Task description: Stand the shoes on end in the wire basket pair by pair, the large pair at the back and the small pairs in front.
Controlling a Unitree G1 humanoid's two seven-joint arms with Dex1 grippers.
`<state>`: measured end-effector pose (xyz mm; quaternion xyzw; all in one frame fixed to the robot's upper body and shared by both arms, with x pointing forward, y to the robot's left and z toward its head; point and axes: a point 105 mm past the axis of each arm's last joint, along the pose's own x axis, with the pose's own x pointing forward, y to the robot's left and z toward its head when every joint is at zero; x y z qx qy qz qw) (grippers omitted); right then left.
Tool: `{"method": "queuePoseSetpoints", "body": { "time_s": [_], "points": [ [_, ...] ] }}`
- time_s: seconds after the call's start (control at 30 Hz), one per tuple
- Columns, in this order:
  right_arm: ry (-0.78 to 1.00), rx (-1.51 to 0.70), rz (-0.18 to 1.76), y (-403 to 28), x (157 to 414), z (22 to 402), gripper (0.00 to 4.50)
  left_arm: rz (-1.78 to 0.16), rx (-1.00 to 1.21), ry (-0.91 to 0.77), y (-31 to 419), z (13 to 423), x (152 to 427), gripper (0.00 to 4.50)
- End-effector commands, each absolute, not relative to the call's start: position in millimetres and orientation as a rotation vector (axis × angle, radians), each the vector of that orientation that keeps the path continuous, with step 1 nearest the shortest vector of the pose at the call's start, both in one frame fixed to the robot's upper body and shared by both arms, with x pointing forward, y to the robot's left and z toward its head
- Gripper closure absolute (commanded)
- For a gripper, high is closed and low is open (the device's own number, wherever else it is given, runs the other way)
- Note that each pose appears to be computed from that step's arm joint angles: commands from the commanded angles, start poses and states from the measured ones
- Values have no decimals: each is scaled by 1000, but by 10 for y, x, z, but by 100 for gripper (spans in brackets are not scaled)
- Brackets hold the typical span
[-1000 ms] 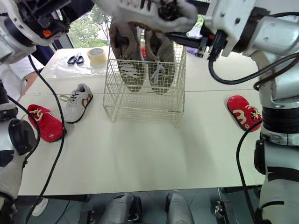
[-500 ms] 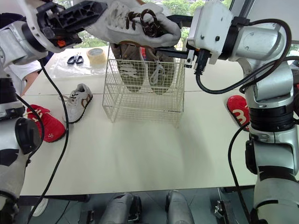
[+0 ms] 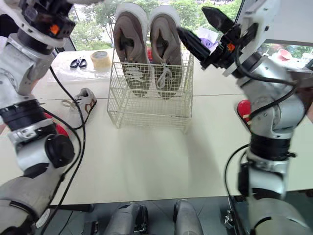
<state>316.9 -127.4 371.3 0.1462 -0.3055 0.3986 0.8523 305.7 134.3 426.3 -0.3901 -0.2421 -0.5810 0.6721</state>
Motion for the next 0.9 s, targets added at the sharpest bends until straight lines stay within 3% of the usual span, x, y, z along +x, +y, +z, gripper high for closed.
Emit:
{"method": "queuePoseSetpoints", "body": {
  "time_s": [0.03,0.23,0.73,0.83,0.9],
  "points": [
    [-703,735,936,-1153,2906,3958,5,-1311,-930,-642,1299,4342,2922,421],
    [-668,1059,1028,-926,2834,4049,5,-1303,-1019,-577,1071,4150,3004,421],
    [-676,988,1076,-782,2802,4191,5,-1271,-981,-428,900,3758,3107,421],
    [-686,988,1067,-788,2811,4209,87,-1265,-975,-422,923,3736,3100,421],
    [-687,981,1074,-760,2796,4220,183,-1259,-967,-418,934,3722,3097,421]
  ]
}}
